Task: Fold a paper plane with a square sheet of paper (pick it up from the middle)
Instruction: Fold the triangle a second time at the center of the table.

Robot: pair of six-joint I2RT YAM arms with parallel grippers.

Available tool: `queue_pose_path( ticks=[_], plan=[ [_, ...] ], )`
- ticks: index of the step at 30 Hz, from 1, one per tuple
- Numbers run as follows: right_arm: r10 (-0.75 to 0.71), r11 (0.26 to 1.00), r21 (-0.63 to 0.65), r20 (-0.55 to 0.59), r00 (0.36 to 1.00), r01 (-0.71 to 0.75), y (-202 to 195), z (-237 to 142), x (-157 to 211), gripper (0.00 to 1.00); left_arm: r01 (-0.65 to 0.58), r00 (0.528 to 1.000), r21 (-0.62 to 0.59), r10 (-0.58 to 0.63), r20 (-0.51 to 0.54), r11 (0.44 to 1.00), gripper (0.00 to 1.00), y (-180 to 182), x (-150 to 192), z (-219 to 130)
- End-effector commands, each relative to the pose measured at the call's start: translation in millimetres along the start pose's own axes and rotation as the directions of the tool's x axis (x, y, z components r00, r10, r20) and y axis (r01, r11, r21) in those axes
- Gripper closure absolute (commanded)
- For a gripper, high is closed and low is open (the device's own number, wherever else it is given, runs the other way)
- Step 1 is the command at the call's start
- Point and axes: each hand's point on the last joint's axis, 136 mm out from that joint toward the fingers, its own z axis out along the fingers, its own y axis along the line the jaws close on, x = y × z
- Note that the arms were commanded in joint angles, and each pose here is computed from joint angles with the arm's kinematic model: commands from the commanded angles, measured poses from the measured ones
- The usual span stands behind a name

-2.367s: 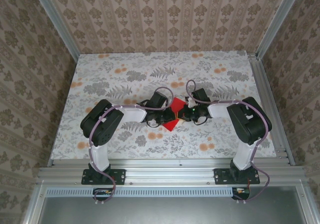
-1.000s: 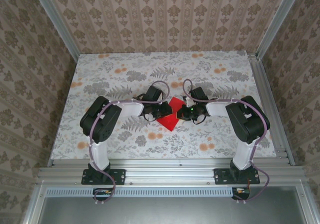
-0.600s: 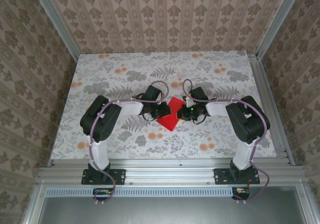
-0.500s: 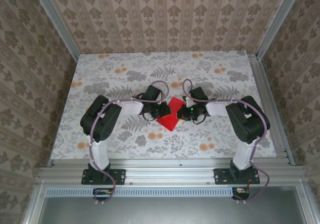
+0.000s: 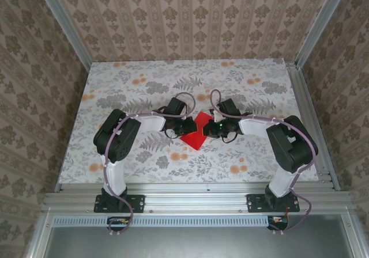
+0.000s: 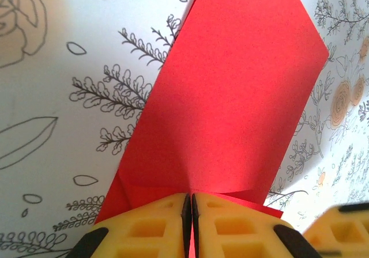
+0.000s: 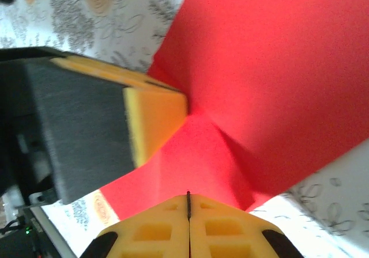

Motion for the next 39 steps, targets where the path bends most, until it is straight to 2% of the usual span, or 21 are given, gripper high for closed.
queue_pose_path(
  ticks=[1, 18, 39],
  plan=[
    [0.001, 0.999, -0.032, -0.027, 1.0, -0.002, 14.3, 0.7, 14.0, 0.91, 0.035, 0.997, -0.133, -0.043, -0.059, 0.99, 0.86, 47.4, 17.6, 17.9],
    [0.012, 1.0, -0.014, -0.137, 0.99, -0.014, 3.6, 34.8, 46.8, 0.93, 0.035, 0.996, -0.139, -0.046, -0.076, 0.99, 0.86, 54.3, 23.2, 21.8],
    [-0.02, 0.999, -0.031, -0.179, 0.984, 0.015, 13.2, 34.2, 73.4, 0.93, 0.037, 0.994, -0.151, -0.051, -0.092, 0.988, 0.86, 61.1, 27.7, 24.8]
  ],
)
